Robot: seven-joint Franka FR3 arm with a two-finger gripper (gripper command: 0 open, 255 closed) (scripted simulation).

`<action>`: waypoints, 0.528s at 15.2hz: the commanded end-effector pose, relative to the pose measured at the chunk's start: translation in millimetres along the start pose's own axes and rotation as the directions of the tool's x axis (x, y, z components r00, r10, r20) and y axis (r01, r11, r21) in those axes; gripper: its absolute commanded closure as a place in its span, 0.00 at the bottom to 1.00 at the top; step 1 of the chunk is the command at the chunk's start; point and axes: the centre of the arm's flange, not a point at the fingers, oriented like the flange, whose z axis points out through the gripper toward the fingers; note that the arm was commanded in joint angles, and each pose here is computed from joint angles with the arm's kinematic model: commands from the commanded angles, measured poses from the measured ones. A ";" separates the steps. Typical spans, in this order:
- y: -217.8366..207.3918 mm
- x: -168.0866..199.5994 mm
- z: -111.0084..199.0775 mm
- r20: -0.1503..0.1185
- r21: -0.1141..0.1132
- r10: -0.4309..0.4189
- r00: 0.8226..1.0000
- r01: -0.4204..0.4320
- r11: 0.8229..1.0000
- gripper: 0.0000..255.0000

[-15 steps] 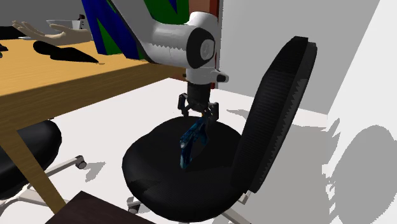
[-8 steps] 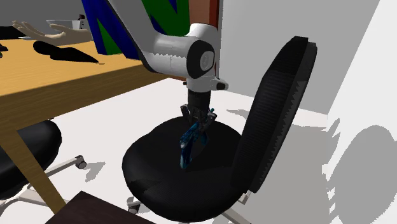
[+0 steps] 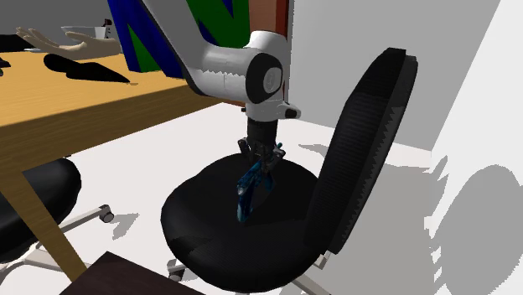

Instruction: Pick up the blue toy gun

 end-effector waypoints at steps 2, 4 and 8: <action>-0.6 -0.9 -9.7 0.000 0.000 0.000 1.000 0.000 1.000 1.00; -1.0 -1.5 -20.3 0.000 0.000 0.000 1.000 0.000 1.000 1.00; -1.7 -2.9 -41.3 0.000 0.000 0.000 1.000 0.000 1.000 1.00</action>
